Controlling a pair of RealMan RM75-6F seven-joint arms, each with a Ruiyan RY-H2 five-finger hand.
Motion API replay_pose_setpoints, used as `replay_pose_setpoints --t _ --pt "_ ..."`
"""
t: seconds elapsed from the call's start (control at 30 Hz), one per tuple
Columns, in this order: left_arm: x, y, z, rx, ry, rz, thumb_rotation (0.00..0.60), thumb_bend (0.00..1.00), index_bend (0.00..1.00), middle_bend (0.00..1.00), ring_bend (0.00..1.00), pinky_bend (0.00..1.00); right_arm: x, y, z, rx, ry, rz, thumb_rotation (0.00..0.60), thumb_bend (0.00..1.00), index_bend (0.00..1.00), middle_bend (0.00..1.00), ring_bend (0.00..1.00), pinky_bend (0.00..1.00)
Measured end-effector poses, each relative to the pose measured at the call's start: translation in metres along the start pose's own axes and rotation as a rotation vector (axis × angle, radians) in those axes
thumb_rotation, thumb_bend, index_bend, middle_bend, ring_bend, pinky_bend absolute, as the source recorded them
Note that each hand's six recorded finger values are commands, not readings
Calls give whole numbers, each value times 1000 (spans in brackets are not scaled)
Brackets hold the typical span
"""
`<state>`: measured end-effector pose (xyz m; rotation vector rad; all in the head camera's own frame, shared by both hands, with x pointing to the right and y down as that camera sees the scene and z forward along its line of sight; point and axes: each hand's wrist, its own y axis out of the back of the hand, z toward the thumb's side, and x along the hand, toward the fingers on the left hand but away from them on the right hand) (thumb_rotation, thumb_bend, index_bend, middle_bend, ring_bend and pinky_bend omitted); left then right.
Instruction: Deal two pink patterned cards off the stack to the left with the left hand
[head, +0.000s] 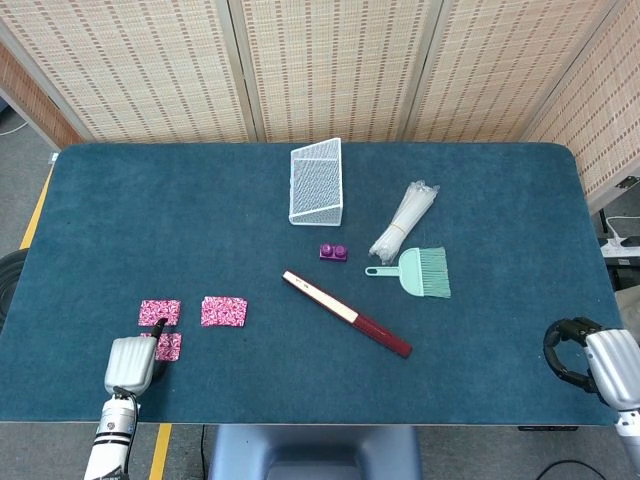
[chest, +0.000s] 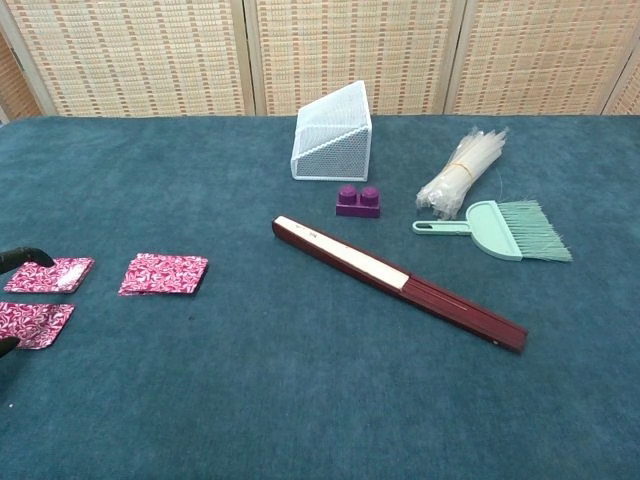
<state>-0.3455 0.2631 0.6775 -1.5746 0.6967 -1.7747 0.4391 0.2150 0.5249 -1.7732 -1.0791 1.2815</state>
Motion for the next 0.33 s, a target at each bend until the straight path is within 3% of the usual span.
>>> replay_pose_setpoints --t 0.1,0.17,0.33 --pt "-1 15 4 -24 -32 66 600 290 321 989 1000 1000 -1 0 0 1 -2 2 600 370 663 580 520 799" --pt "-3 28 7 -43 -67 136 600 290 315 926 985 994 -1 0 0 1 -2 3 600 370 663 580 520 799" --pt "-12 58 2 -56 -137 300 600 291 303 663 710 780 0 0 0 -1 0 -1 600 370 663 580 520 799"
